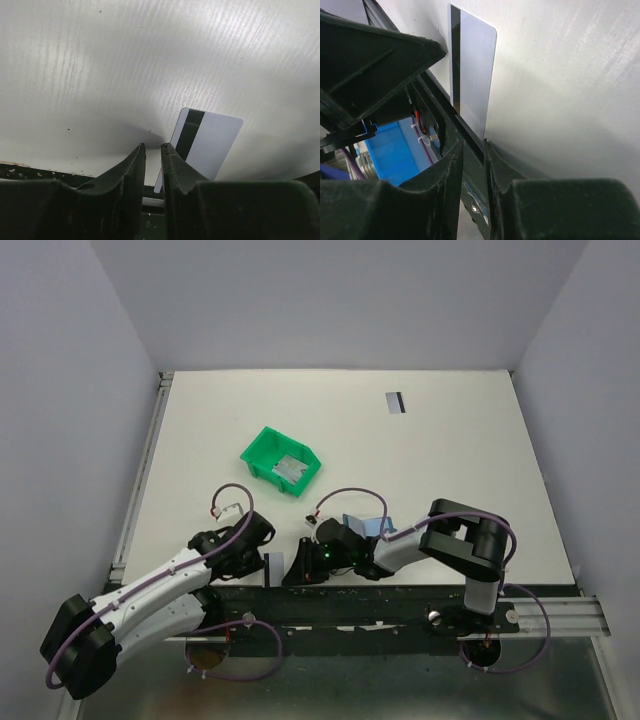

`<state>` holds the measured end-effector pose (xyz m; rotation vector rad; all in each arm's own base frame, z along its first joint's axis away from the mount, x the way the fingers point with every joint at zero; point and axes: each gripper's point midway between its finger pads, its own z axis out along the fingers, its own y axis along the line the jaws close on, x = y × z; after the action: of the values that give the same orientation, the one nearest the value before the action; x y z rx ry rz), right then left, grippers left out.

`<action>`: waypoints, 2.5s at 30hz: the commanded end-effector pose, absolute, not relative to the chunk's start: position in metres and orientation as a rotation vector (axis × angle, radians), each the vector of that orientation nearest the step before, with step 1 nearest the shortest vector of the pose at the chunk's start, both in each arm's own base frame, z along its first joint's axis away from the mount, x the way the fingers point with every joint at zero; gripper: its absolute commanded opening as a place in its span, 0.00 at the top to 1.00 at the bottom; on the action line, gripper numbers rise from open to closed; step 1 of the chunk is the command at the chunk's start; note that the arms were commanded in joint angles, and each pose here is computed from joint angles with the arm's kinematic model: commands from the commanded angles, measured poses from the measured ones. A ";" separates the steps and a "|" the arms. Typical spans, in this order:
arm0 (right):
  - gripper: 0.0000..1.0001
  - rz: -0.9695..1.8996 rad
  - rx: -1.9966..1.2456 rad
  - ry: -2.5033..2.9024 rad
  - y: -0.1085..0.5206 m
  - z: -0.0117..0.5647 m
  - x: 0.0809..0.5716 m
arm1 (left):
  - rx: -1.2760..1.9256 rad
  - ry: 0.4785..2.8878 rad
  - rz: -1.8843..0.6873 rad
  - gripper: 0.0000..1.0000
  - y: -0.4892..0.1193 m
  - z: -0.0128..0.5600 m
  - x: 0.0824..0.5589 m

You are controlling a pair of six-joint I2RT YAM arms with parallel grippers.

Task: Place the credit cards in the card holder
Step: Move the credit card to the corner of the board, then pick up the credit card at the corner of the board.

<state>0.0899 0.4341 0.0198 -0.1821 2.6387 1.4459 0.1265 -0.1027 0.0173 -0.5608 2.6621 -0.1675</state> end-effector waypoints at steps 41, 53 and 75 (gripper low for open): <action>0.56 1.227 0.211 2.617 0.354 -0.008 0.103 | -0.281 2.860 -0.377 0.75 -0.190 -0.012 0.077; 0.67 1.253 0.249 2.444 0.358 0.008 0.127 | -0.271 2.867 -0.423 0.75 -0.196 -0.013 0.067; 1.00 0.944 -0.182 2.427 0.332 0.108 0.142 | -0.314 2.264 -0.710 0.42 -0.176 0.150 0.136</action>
<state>0.1319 0.3689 0.1052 -0.0127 2.3752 1.2209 0.1090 -0.1888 0.0965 -0.3701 2.5063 -0.6554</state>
